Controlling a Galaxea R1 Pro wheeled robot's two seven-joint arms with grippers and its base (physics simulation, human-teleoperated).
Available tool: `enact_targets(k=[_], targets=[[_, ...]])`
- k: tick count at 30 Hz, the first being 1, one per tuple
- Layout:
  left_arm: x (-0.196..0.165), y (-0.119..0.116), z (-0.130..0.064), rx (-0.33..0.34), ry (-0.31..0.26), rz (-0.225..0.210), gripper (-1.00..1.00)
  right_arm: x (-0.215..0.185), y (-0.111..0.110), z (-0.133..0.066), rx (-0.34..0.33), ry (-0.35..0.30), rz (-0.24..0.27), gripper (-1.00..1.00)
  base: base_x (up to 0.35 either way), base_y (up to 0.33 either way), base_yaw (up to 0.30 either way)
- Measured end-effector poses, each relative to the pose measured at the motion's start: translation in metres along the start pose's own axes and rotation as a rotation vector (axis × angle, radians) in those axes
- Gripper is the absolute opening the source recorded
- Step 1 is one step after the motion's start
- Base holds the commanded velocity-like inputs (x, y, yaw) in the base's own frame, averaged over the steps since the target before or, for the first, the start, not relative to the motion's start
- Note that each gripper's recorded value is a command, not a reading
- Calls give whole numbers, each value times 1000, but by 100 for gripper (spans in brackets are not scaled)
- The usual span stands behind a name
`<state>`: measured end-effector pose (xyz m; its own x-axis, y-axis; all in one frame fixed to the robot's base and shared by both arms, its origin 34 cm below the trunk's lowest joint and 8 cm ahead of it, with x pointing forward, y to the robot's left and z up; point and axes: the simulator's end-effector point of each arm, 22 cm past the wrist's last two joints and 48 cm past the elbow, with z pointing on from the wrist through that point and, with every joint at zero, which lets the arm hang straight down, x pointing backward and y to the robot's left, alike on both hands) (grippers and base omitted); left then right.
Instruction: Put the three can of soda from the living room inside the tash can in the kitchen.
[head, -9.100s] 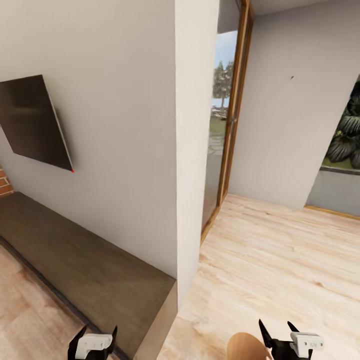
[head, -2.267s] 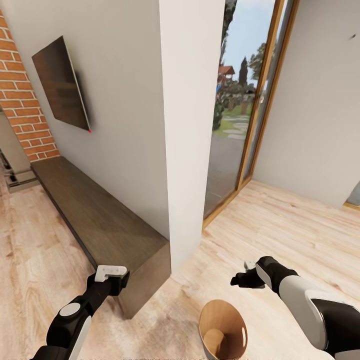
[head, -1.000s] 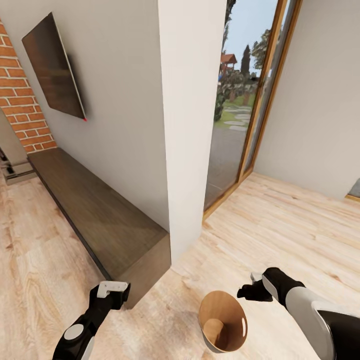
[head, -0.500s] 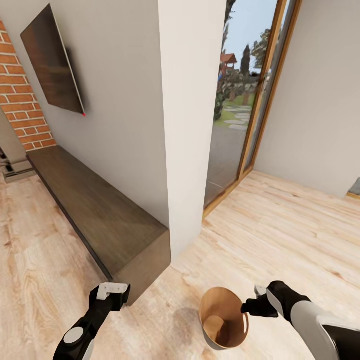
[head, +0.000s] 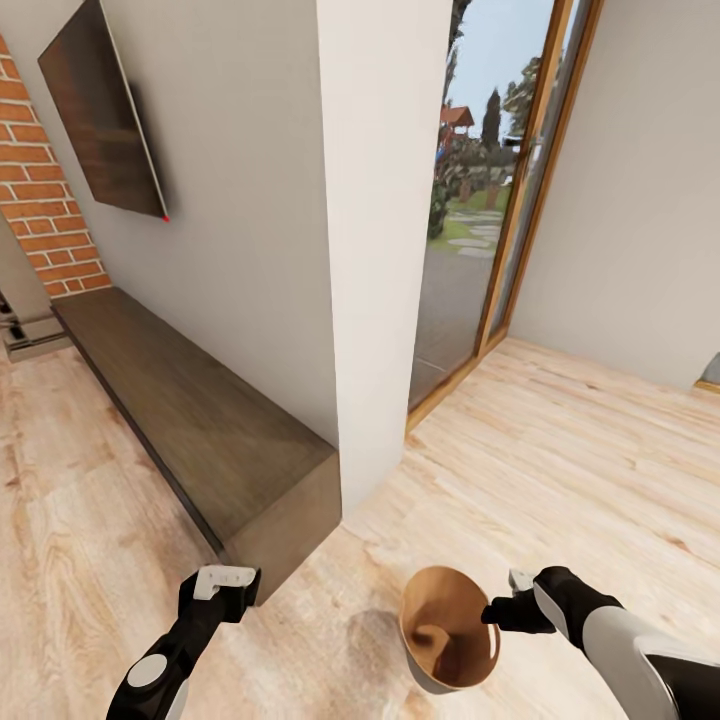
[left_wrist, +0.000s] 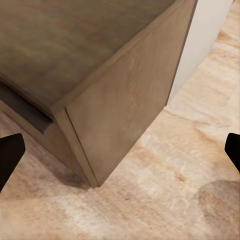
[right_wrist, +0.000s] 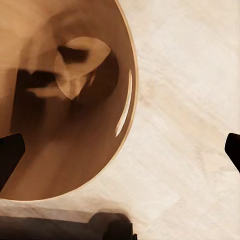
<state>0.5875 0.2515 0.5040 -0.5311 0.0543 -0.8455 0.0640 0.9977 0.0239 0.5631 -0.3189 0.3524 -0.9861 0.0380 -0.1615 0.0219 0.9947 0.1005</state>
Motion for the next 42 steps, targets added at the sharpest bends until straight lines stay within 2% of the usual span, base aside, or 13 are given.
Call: enact_targets(k=[6, 15, 26, 39, 42], targets=[[12, -1, 5, 0, 0, 0, 100, 4, -1, 13, 2, -6, -7, 100, 0, 0, 0], [12, -1, 5, 3, 0, -1, 100, 3, -2, 13, 2, -11, -9, 100, 6, 0, 0], [13, -2, 5, 7, 1, 1, 100, 3, -2, 13, 3, -11, -10, 100, 186, 0, 0], [12, -2, 5, 5, 0, 0, 100, 3, -1, 13, 3, -12, -11, 100, 23, 0, 0], [19, -2, 7, 4, 0, 0, 100, 5, -2, 19, 3, -13, -11, 100, 2, 0, 0]])
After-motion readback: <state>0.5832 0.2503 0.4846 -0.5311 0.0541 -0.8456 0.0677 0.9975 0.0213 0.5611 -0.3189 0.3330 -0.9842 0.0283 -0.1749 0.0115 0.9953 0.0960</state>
